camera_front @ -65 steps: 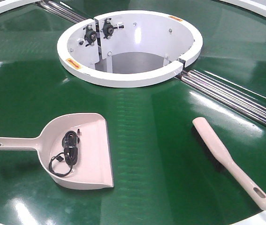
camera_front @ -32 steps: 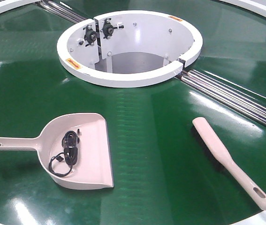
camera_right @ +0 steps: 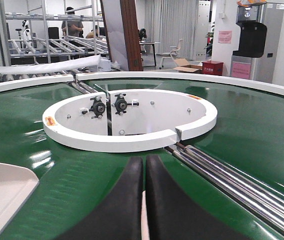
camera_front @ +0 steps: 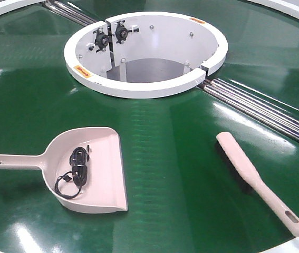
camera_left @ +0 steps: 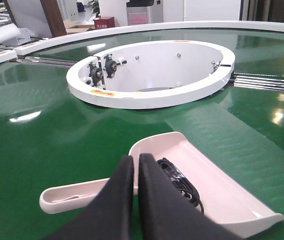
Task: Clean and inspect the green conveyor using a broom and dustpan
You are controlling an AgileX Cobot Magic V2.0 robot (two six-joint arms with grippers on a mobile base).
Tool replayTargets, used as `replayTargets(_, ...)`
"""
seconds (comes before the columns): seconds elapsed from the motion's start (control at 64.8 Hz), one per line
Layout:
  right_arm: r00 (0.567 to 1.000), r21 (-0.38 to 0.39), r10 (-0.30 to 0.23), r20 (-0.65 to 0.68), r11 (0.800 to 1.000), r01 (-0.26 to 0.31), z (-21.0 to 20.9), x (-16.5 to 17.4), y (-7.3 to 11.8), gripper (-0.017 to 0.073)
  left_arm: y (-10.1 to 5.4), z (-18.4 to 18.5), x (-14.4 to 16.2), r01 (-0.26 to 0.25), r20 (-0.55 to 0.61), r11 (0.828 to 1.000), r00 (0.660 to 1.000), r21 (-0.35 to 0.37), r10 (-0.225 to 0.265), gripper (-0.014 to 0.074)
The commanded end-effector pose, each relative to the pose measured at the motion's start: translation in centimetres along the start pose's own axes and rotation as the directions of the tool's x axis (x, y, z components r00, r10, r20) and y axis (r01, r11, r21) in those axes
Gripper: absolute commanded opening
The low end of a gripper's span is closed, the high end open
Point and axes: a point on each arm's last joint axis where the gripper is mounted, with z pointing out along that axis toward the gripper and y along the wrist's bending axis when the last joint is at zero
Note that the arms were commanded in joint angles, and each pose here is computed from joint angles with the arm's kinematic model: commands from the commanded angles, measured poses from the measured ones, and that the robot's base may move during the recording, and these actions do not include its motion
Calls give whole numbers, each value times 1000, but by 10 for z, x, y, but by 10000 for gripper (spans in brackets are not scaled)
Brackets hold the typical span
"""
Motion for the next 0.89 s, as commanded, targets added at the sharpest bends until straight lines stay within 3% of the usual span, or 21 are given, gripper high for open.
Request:
replayTargets(0.0,996,12,0,95,1000,-1,-1,-16,-1,-8,2,-2,-15,10,98,1000,995,-10,-9,-8)
replayTargets(0.617,996,12,0,95,1000,-1,-1,-16,-1,-8,2,0,-9,3,117,1000,993,-23,0,-8)
replayTargets(0.725,996,12,0,95,1000,-1,-1,-16,-1,-8,4,-2,7,58,173,994,984,-89,-42,-8)
replayTargets(0.879,996,12,0,95,1000,-1,-1,-16,-1,-8,6,-3,41,123,217,973,973,-193,-80,-8)
